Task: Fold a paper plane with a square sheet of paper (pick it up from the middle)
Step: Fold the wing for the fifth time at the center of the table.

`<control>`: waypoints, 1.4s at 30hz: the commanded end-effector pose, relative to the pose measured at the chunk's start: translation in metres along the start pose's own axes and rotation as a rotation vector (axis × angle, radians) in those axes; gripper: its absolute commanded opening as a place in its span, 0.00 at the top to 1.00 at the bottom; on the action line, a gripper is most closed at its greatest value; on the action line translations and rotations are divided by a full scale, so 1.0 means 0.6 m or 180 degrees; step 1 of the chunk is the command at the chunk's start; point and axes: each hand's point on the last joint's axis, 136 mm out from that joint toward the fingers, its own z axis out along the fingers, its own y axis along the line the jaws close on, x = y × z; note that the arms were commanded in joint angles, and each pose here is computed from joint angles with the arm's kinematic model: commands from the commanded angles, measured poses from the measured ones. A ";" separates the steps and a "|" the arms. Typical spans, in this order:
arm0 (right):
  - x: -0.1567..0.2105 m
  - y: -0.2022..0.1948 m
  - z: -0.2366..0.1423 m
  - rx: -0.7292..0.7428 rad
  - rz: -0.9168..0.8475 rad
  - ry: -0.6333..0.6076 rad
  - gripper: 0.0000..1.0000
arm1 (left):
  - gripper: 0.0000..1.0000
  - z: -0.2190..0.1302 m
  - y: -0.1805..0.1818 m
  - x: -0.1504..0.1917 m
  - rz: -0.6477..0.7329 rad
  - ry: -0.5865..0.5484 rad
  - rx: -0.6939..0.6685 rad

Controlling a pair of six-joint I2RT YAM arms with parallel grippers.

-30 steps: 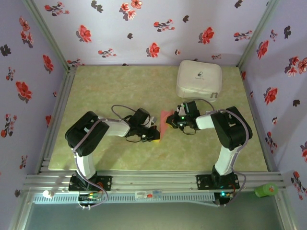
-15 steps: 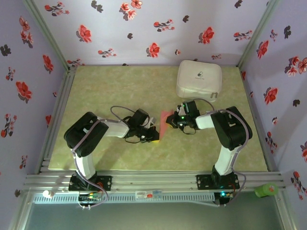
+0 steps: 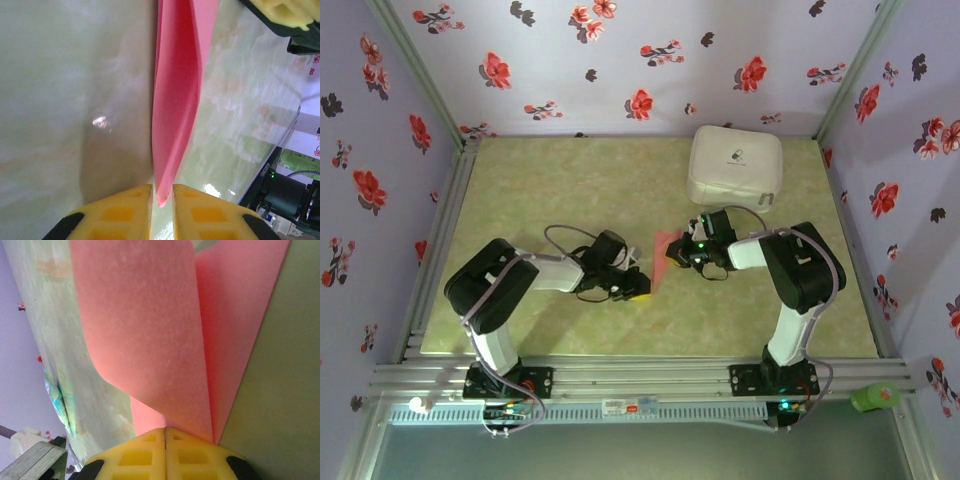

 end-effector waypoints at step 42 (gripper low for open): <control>0.003 -0.051 0.009 0.0358 0.0126 -0.0033 0.94 | 1.00 0.048 -0.007 -0.034 0.0146 0.0159 -0.0240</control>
